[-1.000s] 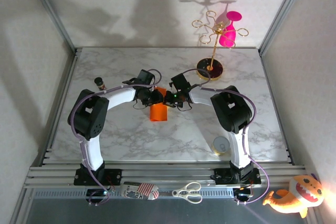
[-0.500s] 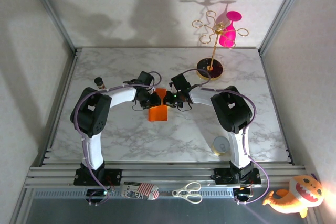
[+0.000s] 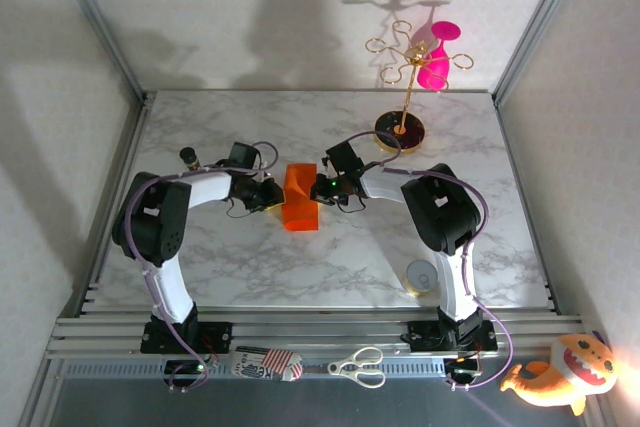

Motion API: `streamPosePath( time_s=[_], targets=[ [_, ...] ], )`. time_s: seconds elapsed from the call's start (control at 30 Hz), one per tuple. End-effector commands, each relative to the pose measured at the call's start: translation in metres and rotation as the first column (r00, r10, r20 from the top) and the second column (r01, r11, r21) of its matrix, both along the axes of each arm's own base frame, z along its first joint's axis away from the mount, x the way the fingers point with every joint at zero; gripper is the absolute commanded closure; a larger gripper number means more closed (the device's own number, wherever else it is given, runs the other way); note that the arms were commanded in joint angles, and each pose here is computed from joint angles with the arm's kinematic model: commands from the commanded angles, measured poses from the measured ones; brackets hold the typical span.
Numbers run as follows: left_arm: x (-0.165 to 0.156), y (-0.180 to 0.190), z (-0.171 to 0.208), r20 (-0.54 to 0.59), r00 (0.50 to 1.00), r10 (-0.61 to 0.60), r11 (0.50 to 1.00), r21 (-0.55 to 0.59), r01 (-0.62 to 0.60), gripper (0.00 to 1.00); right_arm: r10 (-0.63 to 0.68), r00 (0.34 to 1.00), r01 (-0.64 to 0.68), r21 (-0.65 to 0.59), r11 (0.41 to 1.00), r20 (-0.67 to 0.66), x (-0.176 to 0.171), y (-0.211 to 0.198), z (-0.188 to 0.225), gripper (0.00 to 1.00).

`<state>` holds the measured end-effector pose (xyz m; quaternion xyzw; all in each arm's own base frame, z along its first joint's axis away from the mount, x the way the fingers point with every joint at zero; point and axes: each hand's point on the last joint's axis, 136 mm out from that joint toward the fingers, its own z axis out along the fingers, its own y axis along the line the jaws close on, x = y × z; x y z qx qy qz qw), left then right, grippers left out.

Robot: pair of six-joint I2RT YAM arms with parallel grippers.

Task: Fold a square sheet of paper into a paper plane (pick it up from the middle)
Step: First fold the square sheet of paper in half at the center of the table.

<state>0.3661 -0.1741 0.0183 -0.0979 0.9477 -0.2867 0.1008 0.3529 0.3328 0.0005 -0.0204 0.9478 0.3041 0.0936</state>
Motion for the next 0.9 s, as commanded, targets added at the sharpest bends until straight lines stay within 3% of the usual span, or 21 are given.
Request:
streamPosePath(
  time_s=[0.0, 0.13, 0.3, 0.47, 0.67, 0.87],
  targets=[
    [-0.006, 0.020, 0.007, -0.008, 0.999, 0.042, 0.997, 0.059, -0.042, 0.82, -0.107, 0.961, -0.034, -0.494, 0.869, -0.255, -0.079, -0.110, -0.121, 1.00],
    [0.002, -0.007, 0.030, 0.036, 0.999, 0.040, 0.998, -0.059, -0.038, 0.84, -0.112, 0.960, -0.031, -0.494, 0.869, -0.256, -0.079, -0.110, -0.121, 1.00],
    [0.002, -0.044, 0.021, 0.002, 1.000, 0.006, 0.989, -0.146, -0.005, 0.88, -0.121, 0.958, -0.023, -0.488, 0.873, -0.262, -0.079, -0.108, -0.123, 1.00],
    [-0.014, -0.040, -0.004, -0.062, 0.998, -0.016, 0.996, -0.090, 0.010, 0.89, -0.123, 0.957, -0.022, -0.486, 0.873, -0.264, -0.080, -0.108, -0.124, 1.00],
    [-0.064, -0.005, -0.040, -0.196, 0.979, -0.055, 0.992, 0.099, 0.075, 0.94, -0.124, 0.958, -0.021, -0.492, 0.870, -0.259, -0.079, -0.109, -0.124, 1.00],
    [-0.090, 0.030, -0.032, -0.225, 0.972, -0.063, 0.963, 0.241, 0.118, 0.94, -0.126, 0.963, -0.007, -0.490, 0.872, -0.238, -0.071, -0.106, -0.123, 1.00]
  ],
)
